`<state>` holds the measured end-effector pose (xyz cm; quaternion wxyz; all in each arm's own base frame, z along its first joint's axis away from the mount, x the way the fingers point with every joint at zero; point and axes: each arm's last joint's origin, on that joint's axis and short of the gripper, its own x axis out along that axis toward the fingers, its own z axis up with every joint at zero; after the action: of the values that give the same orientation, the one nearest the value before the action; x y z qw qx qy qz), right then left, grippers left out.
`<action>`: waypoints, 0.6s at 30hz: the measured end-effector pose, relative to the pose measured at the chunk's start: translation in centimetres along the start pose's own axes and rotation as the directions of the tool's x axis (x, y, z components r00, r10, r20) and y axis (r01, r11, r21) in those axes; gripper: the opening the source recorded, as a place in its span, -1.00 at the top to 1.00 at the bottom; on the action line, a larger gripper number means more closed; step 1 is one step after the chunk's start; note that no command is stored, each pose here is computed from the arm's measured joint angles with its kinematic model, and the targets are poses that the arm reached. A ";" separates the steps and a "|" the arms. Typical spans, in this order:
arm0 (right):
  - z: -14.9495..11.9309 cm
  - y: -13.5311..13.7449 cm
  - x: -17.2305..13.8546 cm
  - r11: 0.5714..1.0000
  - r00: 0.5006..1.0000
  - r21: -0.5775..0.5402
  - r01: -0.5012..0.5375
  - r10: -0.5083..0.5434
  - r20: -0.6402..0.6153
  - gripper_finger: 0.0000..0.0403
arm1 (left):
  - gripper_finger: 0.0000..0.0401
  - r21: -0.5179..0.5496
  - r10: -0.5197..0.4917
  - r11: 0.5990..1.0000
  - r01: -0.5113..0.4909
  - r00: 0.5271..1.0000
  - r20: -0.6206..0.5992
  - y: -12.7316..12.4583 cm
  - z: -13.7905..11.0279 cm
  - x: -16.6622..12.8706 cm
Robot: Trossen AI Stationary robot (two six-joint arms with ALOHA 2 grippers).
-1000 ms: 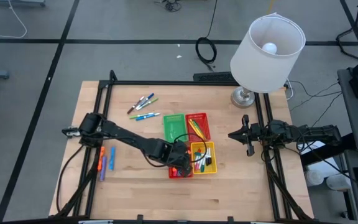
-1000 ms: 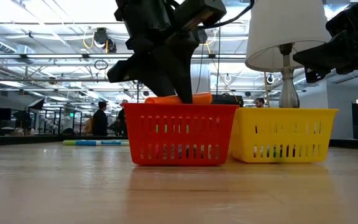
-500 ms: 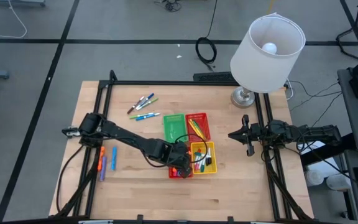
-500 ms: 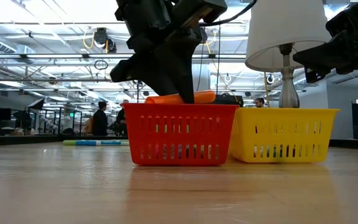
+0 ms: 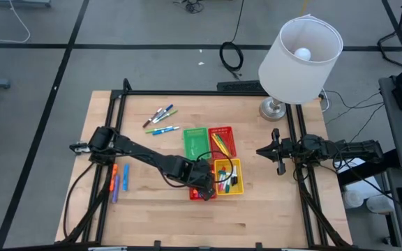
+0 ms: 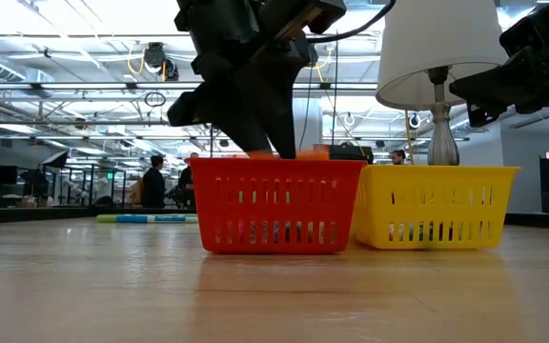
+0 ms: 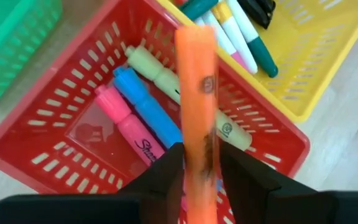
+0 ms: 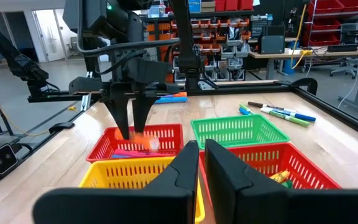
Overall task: Pick & Place Markers
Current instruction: Put the large orange highlighter into the bottom red bin
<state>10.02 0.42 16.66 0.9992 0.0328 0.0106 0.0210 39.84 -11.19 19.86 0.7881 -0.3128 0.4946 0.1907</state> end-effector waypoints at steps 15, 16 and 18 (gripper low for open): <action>0.0 0.0 0.0 1.000 1.000 0.000 0.000 0.000 0.000 0.91 | 0.00 0.006 0.085 0.996 -0.085 0.990 -0.113 1.2 -0.9 -2.6; 0.0 0.0 0.0 1.000 1.000 0.000 0.000 0.000 0.000 0.91 | 0.00 -0.003 0.128 0.992 -0.129 0.985 -0.114 1.5 -1.2 -3.3; 0.0 0.0 0.0 1.000 1.000 0.000 0.000 0.000 0.000 0.91 | 0.02 -0.022 0.214 0.976 -0.218 0.971 -0.106 2.0 -2.0 -4.8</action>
<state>10.02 0.42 16.66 0.9992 0.0328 0.0105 0.0209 35.21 -10.99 22.90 0.7309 -0.2797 0.5623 0.2672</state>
